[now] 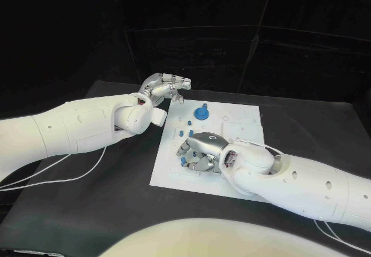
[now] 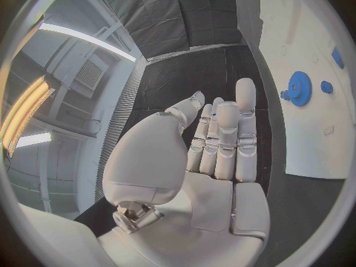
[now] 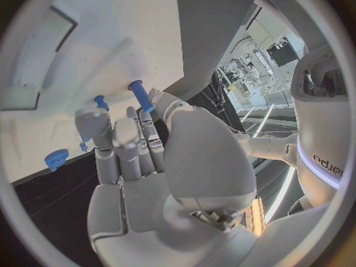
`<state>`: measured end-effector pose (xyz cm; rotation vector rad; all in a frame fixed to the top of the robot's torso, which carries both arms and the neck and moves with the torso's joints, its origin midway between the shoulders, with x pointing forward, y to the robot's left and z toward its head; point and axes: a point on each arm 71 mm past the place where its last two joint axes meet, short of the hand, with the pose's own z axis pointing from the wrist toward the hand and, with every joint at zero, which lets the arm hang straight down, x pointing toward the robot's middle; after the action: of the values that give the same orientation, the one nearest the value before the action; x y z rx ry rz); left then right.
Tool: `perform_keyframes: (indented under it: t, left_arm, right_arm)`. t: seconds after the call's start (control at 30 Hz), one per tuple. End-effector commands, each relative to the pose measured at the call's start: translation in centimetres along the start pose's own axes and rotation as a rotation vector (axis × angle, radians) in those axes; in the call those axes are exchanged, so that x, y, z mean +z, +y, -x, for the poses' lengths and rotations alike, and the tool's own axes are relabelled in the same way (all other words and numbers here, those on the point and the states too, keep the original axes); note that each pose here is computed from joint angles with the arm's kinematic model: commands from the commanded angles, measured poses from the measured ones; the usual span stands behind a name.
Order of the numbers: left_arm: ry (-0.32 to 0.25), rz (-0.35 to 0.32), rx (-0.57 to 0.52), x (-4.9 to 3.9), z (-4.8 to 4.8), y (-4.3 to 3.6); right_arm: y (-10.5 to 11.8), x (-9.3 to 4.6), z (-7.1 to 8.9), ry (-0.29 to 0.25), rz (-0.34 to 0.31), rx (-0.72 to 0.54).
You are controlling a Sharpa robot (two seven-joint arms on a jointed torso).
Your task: Assemble the parts on the task board
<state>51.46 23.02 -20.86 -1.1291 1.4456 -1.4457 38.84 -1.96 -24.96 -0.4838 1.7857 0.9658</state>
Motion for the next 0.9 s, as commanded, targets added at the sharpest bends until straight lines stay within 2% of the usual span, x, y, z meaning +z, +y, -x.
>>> perform_keyframes:
  t: [0.03, 0.23, 0.43, 0.6, 0.63, 0.73, 0.83, 0.9]
  left_arm:
    - [0.011, -0.004, -0.007, 0.04, -0.10, -0.13]
    - [0.008, -0.004, -0.006, 0.04, 0.00, -0.12]
    - [0.004, -0.004, -0.005, -0.04, 0.21, -0.13]
    - [-0.001, -0.003, -0.003, -0.17, 0.42, -0.15]
    - [-0.001, -0.003, -0.003, -0.18, 0.43, -0.15]
    - [-0.001, -0.003, -0.004, -0.26, 0.48, -0.18]
    - [-0.002, -0.003, -0.004, -0.33, 0.52, -0.19]
    - [-0.002, -0.003, -0.003, -0.40, 0.57, -0.21]
  right_arm:
    - [-0.1, -0.2, 0.4, -0.045, -0.001, 0.008]
    - [-0.2, -1.2, 1.0, -0.096, 0.001, 0.018]
    - [-1.1, -3.8, 2.4, -0.174, -0.029, 0.060]
    - [-3.2, -6.4, 4.9, -0.253, -0.109, 0.156]
    - [-3.2, -6.5, 5.0, -0.256, -0.113, 0.159]
    - [-4.6, -8.3, 6.1, -0.293, -0.179, 0.197]
    - [-5.9, -9.8, 6.5, -0.298, -0.250, 0.226]
    - [-7.2, -11.2, 6.5, -0.270, -0.335, 0.242]
